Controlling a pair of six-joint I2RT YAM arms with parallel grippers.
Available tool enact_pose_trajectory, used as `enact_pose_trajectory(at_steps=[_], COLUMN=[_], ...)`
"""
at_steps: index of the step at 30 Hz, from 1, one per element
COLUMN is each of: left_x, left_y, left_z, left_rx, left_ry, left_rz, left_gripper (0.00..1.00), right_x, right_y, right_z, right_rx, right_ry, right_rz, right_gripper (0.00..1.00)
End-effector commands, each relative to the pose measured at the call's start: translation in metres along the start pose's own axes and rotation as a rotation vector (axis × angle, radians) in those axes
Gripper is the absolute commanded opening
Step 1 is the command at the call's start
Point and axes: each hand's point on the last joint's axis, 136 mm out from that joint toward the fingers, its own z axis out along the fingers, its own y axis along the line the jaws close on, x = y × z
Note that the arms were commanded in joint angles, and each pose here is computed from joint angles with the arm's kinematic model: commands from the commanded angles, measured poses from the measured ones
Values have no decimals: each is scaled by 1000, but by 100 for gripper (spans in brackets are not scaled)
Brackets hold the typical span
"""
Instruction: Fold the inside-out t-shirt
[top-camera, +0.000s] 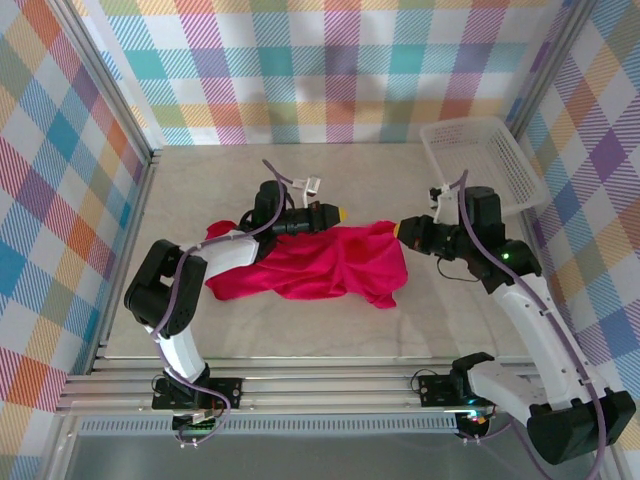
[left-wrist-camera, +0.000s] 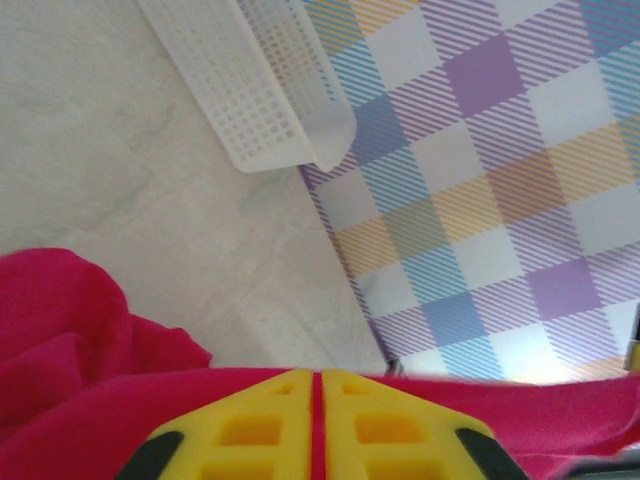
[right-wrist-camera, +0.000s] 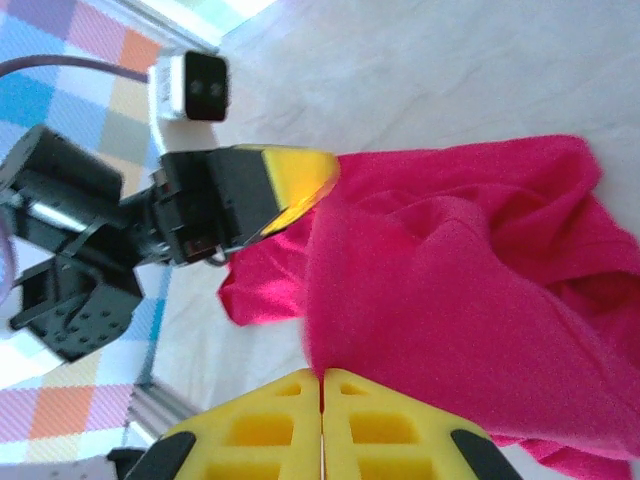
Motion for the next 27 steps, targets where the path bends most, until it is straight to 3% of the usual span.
enact_pose_trajectory(at_steps=[1, 5, 10, 13, 17, 19, 22, 27], left_x=[-2, 7, 16, 22, 18, 17, 22, 56], left_y=[27, 53, 58, 72, 119, 130, 144, 167], left_z=[0, -5, -18, -46, -140, -185, -237, -292], left_rx=[-99, -227, -323, -516, -1017, -1164, -1285, -1340], left_ry=[4, 33, 60, 80, 6, -59, -158, -217], left_rz=[2, 29, 76, 114, 32, -48, -155, -371], left_gripper=[15, 20, 28, 32, 34, 38, 48, 49], right_x=[11, 14, 16, 12, -12, -22, -30, -37], right_y=[14, -4, -48, -75, -90, -92, -95, -111], right_z=[6, 15, 25, 29, 20, 15, 13, 8], right_rx=[-176, -243, -60, 1, 10, 33, 49, 125], right_ry=[57, 55, 69, 85, 43, 15, -2, -26], right_rz=[9, 65, 142, 247, 333, 332, 328, 337], right_gripper=[0, 0, 0, 0, 0, 0, 0, 0])
